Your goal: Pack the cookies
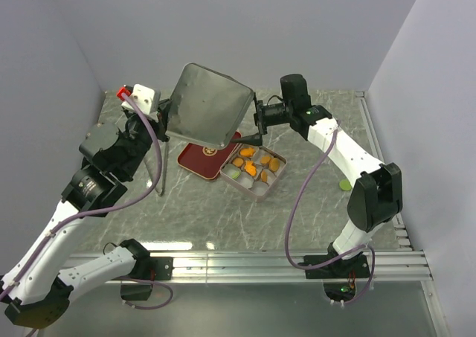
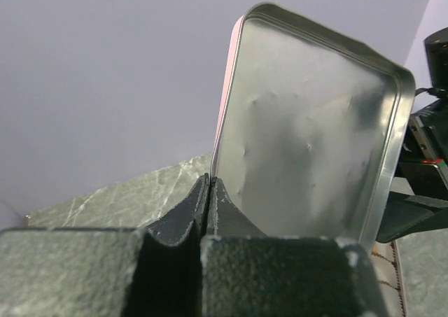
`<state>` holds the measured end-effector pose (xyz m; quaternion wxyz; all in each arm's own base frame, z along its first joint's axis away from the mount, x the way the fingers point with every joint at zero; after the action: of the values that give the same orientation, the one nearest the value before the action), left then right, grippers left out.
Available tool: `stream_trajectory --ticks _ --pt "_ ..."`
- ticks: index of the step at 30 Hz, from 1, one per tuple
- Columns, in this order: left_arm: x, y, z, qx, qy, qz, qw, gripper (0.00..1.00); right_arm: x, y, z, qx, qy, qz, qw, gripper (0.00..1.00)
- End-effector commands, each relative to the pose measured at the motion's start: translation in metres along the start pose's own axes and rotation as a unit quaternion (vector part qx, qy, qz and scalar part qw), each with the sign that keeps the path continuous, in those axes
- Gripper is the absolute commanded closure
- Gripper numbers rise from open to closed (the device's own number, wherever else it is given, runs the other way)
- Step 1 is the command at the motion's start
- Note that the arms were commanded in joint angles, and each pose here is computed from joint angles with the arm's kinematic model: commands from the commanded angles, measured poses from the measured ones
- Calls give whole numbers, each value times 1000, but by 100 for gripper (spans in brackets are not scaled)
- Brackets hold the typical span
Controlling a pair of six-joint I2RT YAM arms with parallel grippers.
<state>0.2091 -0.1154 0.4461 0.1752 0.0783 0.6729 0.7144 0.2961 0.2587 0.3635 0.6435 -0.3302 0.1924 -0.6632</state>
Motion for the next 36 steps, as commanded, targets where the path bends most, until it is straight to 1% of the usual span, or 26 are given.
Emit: stream_trajectory --ticks 1,3,4,5,9,10,12,15,19,20,21,22,23,24,26,27,29,30,32,36 --pt "-1 7 1 -3 12 -26 1000 99 8 -37 11 54 18 37 998 0" --pt "-2 7 0 -5 14 -26 1000 99 8 -39 12 48 22 41 998 0" --pt "-2 6 -1 -7 12 -24 1000 99 9 -42 15 61 30 44 997 1" --pt "-4 4 -3 -10 12 -21 1000 99 8 -42 15 50 31 48 997 2" --pt "-5 2 -8 -15 18 -20 1000 99 6 -48 20 50 45 61 996 9" --pt "-4 2 -11 -18 13 -20 1000 99 6 -50 22 61 53 63 995 11" --pt "-6 1 -14 -26 17 -15 999 99 5 -51 23 51 56 67 995 16" --pt "-7 -1 -22 -33 16 -15 999 99 5 -55 27 52 70 76 993 19" --pt "-6 -2 -31 -69 34 -12 997 100 4 -59 28 56 72 87 992 21" --pt "-6 -4 -29 -77 66 -5 995 99 4 -60 28 55 71 90 992 21" --pt "-6 -6 -30 -89 75 -2 993 99 4 -61 27 54 69 93 992 22" --pt "-4 -3 -36 -112 72 -9 991 100 4 -63 26 56 67 96 992 23" --pt "-4 -2 -34 -118 101 -9 988 99 3 -63 26 53 64 100 992 23" --pt "-3 -7 -36 -159 104 -4 982 100 4 -65 24 56 59 107 991 23" --pt "-2 -3 -43 -168 118 -18 979 100 4 -66 22 54 52 113 991 23" --pt "-1 -6 -48 -193 115 -17 974 100 5 -67 21 55 50 115 991 23" --pt "-1 -4 -49 -197 125 -28 972 100 6 -69 19 58 45 120 990 23" --pt "0 -5 -49 -212 131 -24 968 100 7 -70 18 60 44 123 990 23" --pt "0 -1 -47 -212 145 -35 966 100 7 -71 14 58 35 126 990 23" --pt "2 4 -43 -247 161 -49 954 100 8 -74 7 58 23 134 989 22"
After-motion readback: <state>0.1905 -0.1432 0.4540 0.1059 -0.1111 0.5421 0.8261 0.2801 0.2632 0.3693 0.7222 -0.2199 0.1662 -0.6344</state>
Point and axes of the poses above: each gripper's point midway between its finger pads, its own x axis back along the fingers, its own z axis along the line the jaws close on, y = z × x, the point moved 7 cm from there along x, back along the fingers
